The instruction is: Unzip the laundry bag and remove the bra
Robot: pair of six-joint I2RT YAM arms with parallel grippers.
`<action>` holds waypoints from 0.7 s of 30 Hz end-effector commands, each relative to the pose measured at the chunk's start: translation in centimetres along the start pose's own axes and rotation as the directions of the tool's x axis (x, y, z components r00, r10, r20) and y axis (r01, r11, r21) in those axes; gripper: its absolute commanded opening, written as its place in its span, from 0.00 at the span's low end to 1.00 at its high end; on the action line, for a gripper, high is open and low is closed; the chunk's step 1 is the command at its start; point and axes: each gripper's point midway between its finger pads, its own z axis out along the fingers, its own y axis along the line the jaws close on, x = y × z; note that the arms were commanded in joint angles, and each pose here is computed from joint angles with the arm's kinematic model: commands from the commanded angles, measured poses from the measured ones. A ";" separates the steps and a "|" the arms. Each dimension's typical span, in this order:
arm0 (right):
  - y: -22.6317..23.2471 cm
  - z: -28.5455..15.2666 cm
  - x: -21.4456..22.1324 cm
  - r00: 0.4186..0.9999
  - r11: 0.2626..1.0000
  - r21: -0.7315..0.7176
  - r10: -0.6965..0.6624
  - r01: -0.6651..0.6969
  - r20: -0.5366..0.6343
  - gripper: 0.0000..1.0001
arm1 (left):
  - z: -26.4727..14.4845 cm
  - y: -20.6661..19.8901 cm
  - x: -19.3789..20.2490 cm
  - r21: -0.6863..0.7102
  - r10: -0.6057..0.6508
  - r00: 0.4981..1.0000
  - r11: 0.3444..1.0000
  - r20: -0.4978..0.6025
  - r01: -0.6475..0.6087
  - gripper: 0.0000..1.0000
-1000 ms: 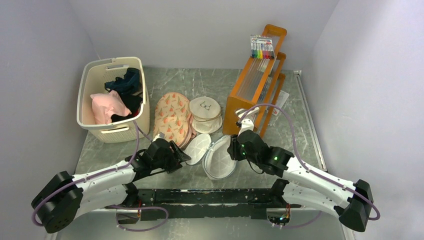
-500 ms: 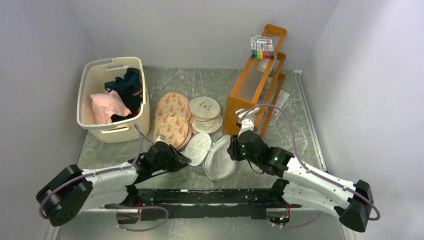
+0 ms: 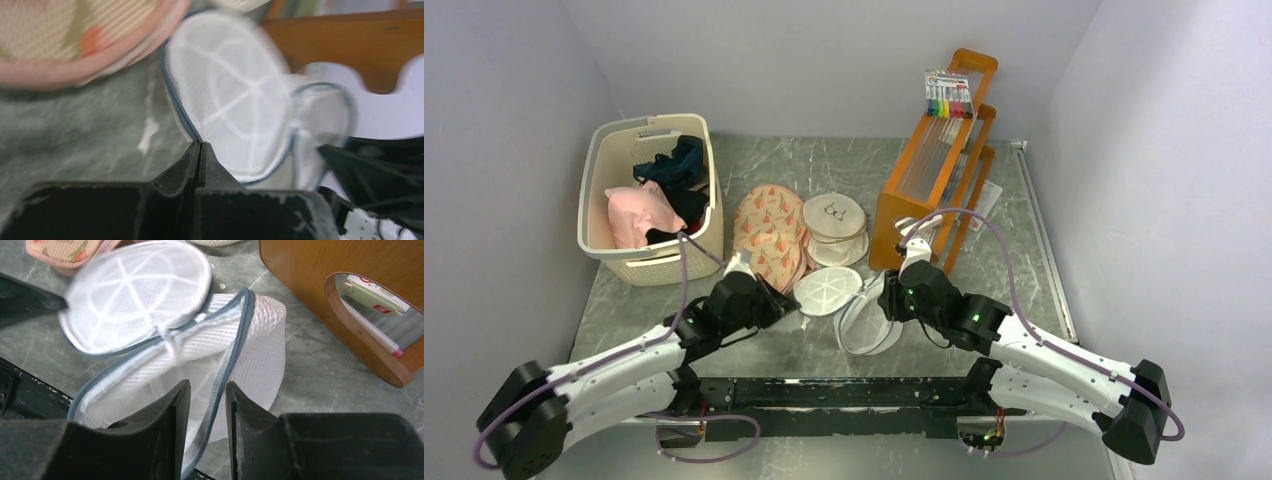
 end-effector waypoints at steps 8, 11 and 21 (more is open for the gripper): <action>2.7 0.9 -1.2 0.999 0.993 -0.111 -0.038 0.041 0.029 0.26 | -9.0 -7.0 -9.6 -0.074 0.436 0.825 0.895 0.361 -0.440 0.07; 3.3 1.2 -1.8 0.999 0.991 -0.126 -0.041 0.045 0.035 0.24 | -10.8 -8.4 -10.9 -0.089 0.514 0.752 0.845 0.414 -0.528 0.07; 3.6 1.4 -4.1 0.998 0.996 -0.077 -0.040 0.044 0.056 0.39 | -11.8 -13.2 -11.4 -0.093 0.801 0.426 0.505 0.422 -0.858 0.07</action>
